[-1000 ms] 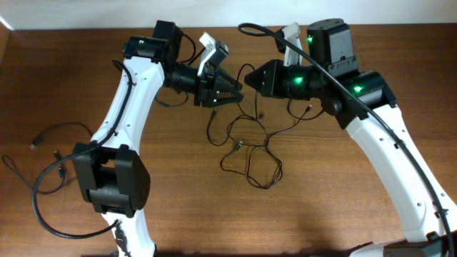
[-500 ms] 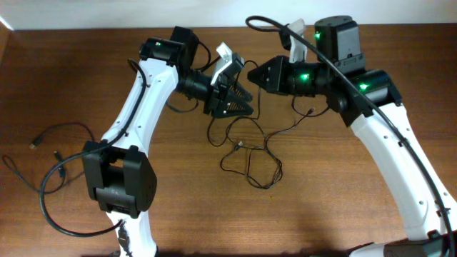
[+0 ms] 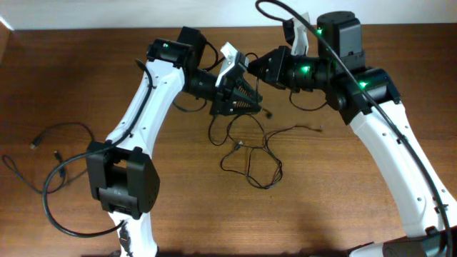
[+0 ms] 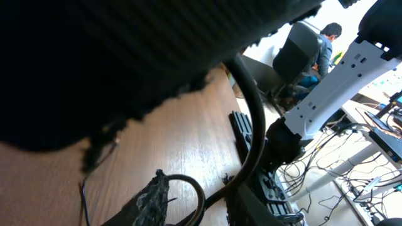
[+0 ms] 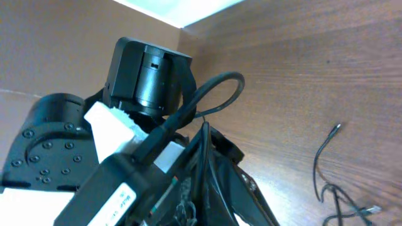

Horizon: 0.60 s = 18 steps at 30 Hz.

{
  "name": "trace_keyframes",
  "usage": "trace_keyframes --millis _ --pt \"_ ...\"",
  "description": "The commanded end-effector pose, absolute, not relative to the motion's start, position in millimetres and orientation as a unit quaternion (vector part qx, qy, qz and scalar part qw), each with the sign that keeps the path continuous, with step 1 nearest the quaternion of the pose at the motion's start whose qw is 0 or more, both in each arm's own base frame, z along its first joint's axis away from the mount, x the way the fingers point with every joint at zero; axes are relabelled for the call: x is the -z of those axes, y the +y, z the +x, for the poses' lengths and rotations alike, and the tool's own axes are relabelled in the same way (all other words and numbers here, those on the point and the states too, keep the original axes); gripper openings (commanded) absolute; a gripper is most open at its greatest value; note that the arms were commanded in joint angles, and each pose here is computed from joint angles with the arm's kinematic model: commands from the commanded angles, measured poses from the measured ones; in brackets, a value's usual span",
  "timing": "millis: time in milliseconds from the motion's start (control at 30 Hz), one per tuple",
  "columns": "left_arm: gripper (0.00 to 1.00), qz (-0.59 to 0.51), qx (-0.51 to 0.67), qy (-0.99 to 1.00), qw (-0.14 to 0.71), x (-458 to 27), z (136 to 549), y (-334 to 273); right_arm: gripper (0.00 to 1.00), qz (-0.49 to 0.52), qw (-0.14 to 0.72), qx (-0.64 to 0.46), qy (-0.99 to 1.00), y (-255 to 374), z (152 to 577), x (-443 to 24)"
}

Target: Untangle cables

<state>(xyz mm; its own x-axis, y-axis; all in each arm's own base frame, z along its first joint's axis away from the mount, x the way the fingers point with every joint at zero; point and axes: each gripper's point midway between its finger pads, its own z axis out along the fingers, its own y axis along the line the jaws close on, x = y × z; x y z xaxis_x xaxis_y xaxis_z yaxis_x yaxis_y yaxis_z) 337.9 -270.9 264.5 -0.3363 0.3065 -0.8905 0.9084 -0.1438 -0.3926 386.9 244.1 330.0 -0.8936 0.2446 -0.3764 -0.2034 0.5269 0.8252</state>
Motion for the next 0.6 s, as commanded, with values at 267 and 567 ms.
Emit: trace_keyframes --millis 267,567 --pt "0.00 0.499 0.575 0.583 0.284 -270.8 342.7 -269.0 0.30 0.024 0.262 -0.466 0.845 236.3 399.6 -333.9" --pt "0.00 0.369 0.521 0.701 0.316 -302.6 417.3 -178.5 0.84 0.108 0.240 -0.317 0.911 130.0 406.0 -268.7"
